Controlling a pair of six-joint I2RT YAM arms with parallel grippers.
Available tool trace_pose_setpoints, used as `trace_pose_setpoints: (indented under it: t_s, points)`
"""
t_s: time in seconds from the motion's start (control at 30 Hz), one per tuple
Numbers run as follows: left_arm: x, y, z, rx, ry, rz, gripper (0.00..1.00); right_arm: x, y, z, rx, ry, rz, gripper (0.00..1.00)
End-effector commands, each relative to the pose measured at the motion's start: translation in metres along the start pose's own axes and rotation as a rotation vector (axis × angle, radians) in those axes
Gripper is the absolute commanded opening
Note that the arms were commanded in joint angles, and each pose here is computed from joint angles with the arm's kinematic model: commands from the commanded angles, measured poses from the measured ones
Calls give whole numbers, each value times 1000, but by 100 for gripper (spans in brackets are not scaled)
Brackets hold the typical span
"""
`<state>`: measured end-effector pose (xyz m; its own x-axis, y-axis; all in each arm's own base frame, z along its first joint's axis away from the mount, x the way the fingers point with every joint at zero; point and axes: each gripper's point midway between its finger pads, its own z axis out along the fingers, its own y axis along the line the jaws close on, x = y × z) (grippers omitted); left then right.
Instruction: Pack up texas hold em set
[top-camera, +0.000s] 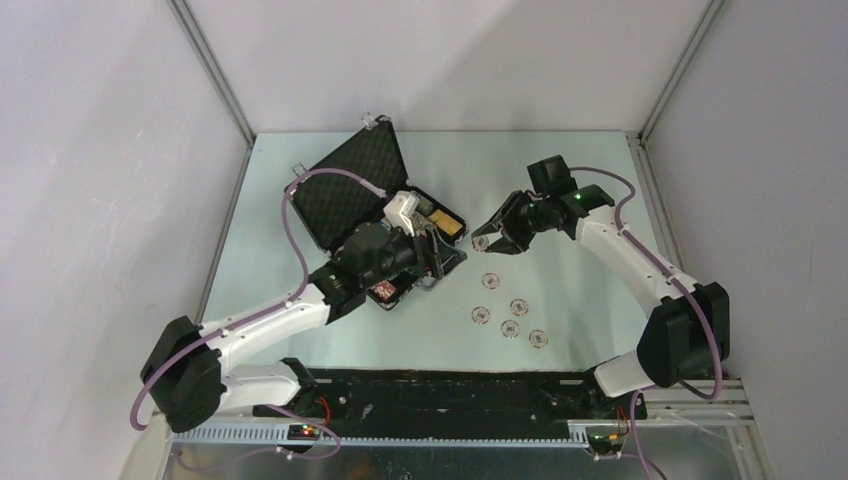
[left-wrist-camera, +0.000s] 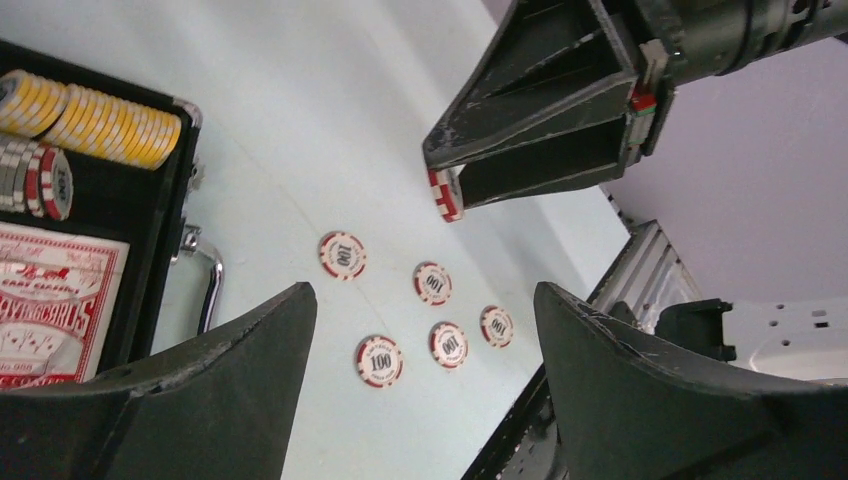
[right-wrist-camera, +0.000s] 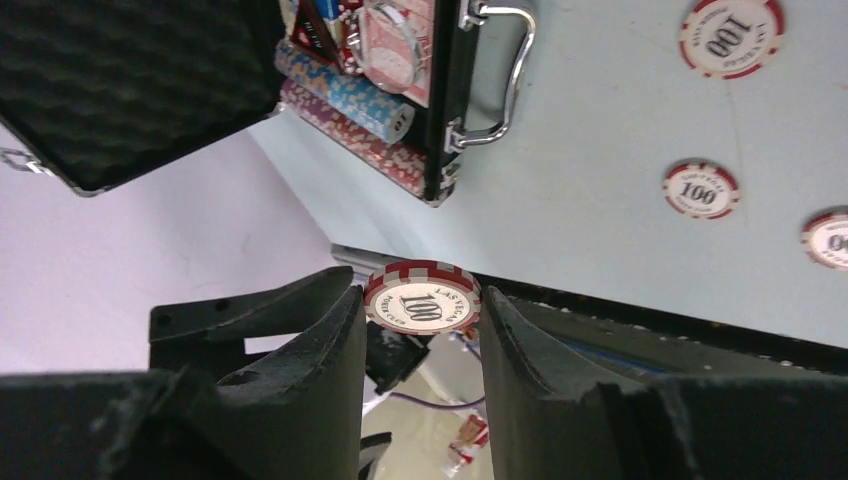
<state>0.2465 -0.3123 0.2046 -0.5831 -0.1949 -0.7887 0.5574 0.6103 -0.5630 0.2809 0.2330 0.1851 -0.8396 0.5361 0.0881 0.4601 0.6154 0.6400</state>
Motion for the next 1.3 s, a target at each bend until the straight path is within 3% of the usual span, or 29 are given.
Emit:
trace_pose_setpoints:
  t_s: [0.0, 0.43, 0.8, 0.93, 1.0, 1.03, 1.07, 1.13, 1.2, 1.27]
  points:
    - [-32, -28, -3, 85, -118, -11, 86, 7, 38, -21, -138, -3, 68, 21]
    - [-35, -21, 5, 32, -137, -32, 76, 34, 49, -15, -147, 35, 60, 20]
    - [-33, -22, 10, 41, -126, -39, 57, 48, 50, -16, -143, 59, 39, 20]
    - [-31, -24, 13, 51, -113, -36, 42, 49, 51, -17, -150, 59, 31, 21]
    - [-30, -25, 14, 60, -99, -22, 21, 50, 52, -16, -150, 61, 23, 23]
    - [-31, -27, 14, 64, -97, -15, 6, 50, 51, -16, -148, 60, 21, 37]
    - [-29, -25, 14, 54, -86, -7, 3, 46, 48, -17, -139, 38, 14, 60]
    - [-29, -19, 12, 22, -83, 9, 0, 33, 41, -21, -118, -27, 14, 83]
    - [-26, -5, 10, -47, -68, 42, 0, 16, 33, -29, -103, -84, 18, 90]
    - [-25, 17, 9, -158, -45, 99, 0, -2, 21, -39, -80, -142, 29, 92]
